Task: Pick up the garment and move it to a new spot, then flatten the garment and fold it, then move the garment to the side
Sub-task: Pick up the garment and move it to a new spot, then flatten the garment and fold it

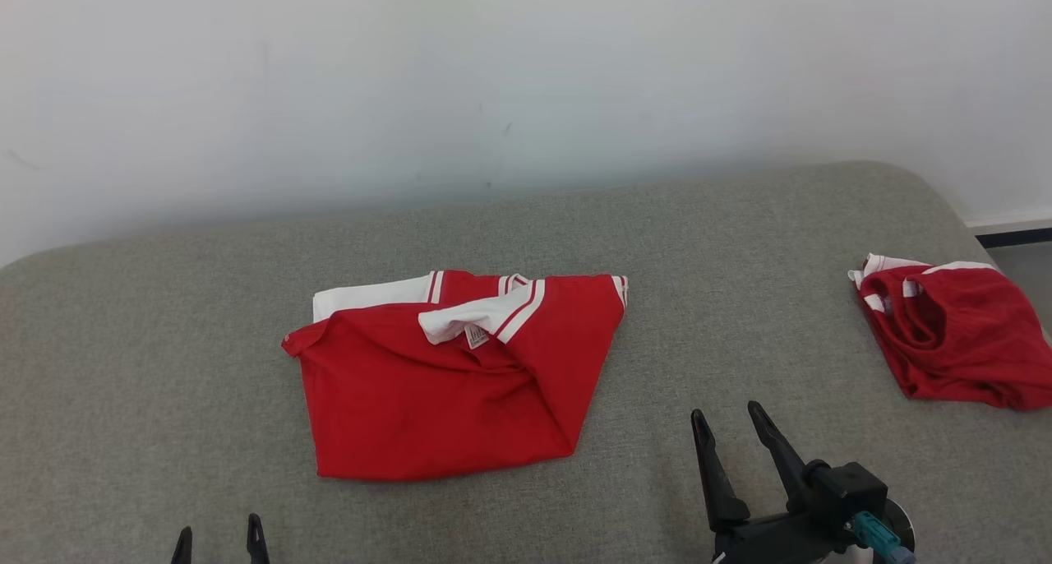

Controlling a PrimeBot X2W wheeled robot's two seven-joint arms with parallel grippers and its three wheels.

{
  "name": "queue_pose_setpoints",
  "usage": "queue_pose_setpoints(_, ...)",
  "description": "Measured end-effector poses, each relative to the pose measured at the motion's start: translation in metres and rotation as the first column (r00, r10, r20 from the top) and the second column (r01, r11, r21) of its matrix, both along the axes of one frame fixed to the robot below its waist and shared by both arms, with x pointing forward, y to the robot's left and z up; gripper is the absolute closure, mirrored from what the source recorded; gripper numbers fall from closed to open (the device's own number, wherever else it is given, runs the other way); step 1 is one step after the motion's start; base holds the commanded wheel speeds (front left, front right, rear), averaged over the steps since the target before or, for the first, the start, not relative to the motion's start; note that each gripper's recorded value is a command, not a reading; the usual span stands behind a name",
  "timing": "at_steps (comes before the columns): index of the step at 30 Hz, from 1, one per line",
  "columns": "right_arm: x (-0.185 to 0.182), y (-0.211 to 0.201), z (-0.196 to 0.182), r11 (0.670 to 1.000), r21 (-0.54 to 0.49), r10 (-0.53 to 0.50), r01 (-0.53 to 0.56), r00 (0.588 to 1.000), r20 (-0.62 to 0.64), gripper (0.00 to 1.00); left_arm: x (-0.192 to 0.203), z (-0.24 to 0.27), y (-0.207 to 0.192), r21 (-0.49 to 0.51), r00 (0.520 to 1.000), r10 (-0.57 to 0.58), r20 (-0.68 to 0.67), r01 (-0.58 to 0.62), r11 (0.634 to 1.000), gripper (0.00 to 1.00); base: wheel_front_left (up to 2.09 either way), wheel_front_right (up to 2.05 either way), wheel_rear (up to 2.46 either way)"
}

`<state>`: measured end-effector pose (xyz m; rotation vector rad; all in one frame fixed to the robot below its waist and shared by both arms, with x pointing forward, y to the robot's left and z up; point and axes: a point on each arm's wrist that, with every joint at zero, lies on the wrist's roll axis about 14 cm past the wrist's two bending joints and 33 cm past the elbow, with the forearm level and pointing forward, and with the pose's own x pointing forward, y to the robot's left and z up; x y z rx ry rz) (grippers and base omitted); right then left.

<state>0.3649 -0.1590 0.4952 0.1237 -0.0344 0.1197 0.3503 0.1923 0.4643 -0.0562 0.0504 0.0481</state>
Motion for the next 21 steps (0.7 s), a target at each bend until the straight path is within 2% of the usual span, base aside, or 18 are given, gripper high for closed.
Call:
queue_pose_setpoints(11,0.004,0.013,-0.004,0.999,-0.024,0.043,-0.043,0.999,-0.011,0.00,-0.006,-0.005,-0.007,-0.032,1.000,-0.001,-0.016,0.000,0.999,0.00,0.00,0.00,0.00)
queue_pose_setpoints(17,0.028,0.042,0.015,0.981,-0.107,0.164,-0.159,0.986,0.041,0.00,-0.014,-0.013,-0.013,-0.056,0.999,-0.008,-0.040,0.006,0.998,0.00,0.00,0.00,0.00)
queue_pose_setpoints(21,0.051,0.069,0.029,0.939,-0.214,0.289,-0.269,0.955,0.068,0.00,-0.016,-0.014,-0.011,-0.074,0.999,0.009,-0.046,-0.012,0.997,0.00,0.00,0.00,0.00)
